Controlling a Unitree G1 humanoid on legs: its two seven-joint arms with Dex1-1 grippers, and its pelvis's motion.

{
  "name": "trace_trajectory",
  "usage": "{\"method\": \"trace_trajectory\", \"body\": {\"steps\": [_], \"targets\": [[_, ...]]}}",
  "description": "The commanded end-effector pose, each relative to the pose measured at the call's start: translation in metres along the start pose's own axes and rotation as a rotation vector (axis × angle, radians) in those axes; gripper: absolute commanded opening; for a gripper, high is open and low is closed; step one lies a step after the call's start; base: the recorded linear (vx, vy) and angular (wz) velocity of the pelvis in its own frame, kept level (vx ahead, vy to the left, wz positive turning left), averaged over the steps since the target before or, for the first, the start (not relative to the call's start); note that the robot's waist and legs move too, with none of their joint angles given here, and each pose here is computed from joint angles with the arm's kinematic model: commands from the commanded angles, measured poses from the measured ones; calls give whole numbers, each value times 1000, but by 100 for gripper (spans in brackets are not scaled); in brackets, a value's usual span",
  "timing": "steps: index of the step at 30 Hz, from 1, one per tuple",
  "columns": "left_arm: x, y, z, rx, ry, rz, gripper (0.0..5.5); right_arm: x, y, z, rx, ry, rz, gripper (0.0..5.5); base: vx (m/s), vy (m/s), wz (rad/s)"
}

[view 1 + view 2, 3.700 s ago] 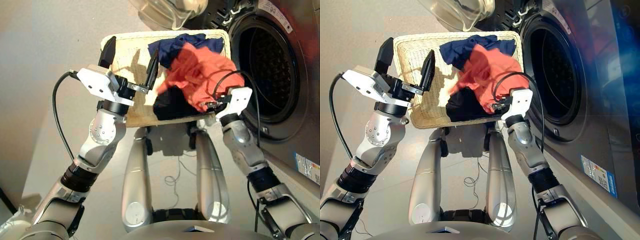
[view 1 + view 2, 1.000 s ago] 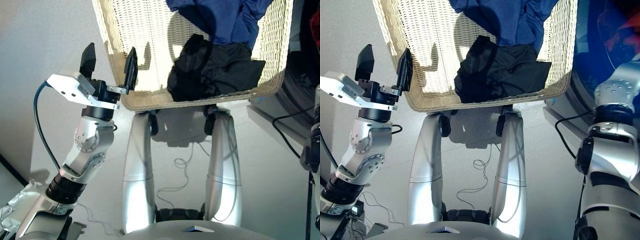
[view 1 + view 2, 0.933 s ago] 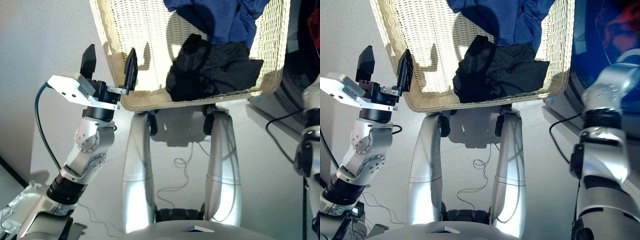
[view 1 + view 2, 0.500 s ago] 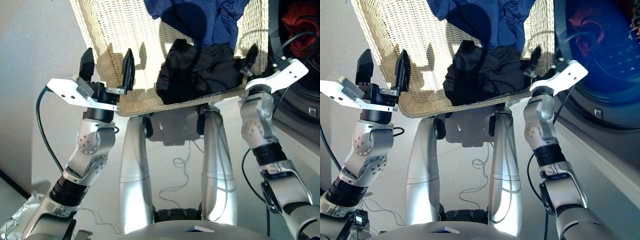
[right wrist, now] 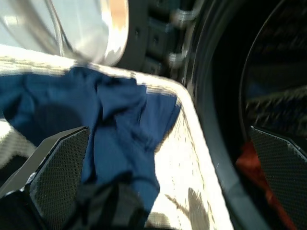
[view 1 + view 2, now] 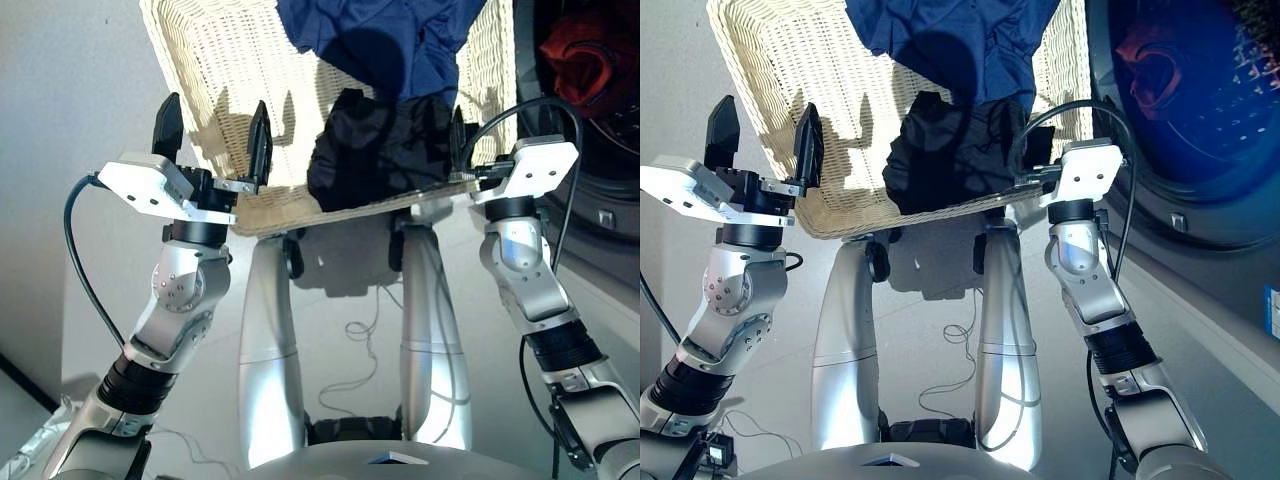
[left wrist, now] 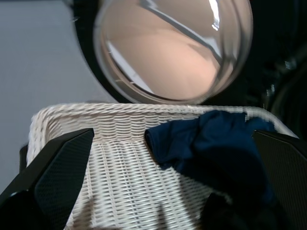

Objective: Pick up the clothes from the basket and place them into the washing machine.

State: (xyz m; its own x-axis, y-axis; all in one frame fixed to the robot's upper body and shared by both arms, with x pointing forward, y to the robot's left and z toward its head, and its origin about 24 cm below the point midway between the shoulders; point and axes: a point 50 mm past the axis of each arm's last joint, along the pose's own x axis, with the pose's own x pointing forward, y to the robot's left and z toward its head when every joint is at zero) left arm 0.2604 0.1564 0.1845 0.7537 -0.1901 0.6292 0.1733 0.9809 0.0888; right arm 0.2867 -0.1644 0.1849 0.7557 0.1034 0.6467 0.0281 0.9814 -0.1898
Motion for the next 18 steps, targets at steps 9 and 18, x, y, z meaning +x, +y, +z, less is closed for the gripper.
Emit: {"method": "trace_trajectory", "body": {"steps": [9, 18], "targets": [[58, -43, 3, 143, -175, -94, 550, 19, 4, 73, 156, -374, -57, 550, 0, 0, 0], [88, -77, -27, 349, -85, -245, 550, 35, 28, 115, 200, -560, 76, 550, -13, 3, -59]]}}
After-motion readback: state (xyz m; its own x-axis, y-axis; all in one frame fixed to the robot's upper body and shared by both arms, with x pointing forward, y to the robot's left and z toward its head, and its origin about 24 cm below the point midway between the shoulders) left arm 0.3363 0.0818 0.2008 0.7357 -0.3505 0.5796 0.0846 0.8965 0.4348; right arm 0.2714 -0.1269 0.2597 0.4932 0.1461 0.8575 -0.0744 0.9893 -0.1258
